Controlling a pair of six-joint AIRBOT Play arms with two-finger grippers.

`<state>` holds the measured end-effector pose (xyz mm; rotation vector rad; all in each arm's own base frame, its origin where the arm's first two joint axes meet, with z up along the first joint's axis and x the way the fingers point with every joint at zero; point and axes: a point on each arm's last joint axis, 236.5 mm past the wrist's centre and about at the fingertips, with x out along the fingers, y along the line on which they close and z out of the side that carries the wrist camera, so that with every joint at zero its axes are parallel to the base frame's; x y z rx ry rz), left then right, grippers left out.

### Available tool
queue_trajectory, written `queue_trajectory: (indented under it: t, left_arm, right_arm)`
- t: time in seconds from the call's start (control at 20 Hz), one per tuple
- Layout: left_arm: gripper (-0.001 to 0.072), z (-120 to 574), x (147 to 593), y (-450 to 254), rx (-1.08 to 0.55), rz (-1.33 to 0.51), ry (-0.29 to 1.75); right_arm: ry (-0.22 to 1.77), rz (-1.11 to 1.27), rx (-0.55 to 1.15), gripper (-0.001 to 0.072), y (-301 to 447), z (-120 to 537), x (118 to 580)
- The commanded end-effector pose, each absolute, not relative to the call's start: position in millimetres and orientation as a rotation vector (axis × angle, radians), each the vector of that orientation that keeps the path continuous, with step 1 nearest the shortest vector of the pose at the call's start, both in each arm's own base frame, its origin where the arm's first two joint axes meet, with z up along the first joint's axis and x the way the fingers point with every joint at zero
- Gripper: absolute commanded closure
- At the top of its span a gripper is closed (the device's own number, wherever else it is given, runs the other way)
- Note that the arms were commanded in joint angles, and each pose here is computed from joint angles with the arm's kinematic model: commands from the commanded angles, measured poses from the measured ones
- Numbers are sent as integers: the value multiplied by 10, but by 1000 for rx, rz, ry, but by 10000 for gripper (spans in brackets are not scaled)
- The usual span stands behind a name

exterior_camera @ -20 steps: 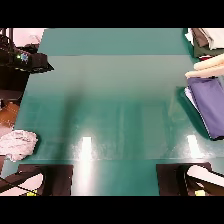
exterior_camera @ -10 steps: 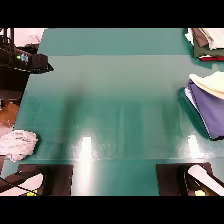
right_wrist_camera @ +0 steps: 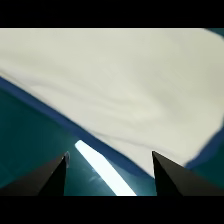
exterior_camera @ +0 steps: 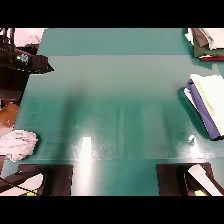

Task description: Fold the shirts.

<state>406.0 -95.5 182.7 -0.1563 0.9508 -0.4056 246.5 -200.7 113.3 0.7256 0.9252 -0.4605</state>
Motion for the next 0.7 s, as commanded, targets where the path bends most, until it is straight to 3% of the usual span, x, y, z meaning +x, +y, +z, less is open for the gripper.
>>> queue_trajectory:
  t: [0.0,0.1,0.2,0.25,0.65]
  left_arm:
    - [682,1817,4050,-952,-153,-406,956]
    - [682,1767,3960,-964,-149,-418,998]
    - [682,1770,3967,-962,-149,-417,995]
    - [682,1771,3966,-962,-149,-417,995]
    - [682,1771,3966,-962,-149,-417,995]
  right_arm:
    - [916,-136,785,126,-1151,1329,2959]
    - [968,47,718,291,-546,1373,3147]
    - [1005,193,623,598,1,1389,3252]
    - [1010,250,586,692,222,1404,3284]
    - [936,430,454,692,1025,1544,3451]
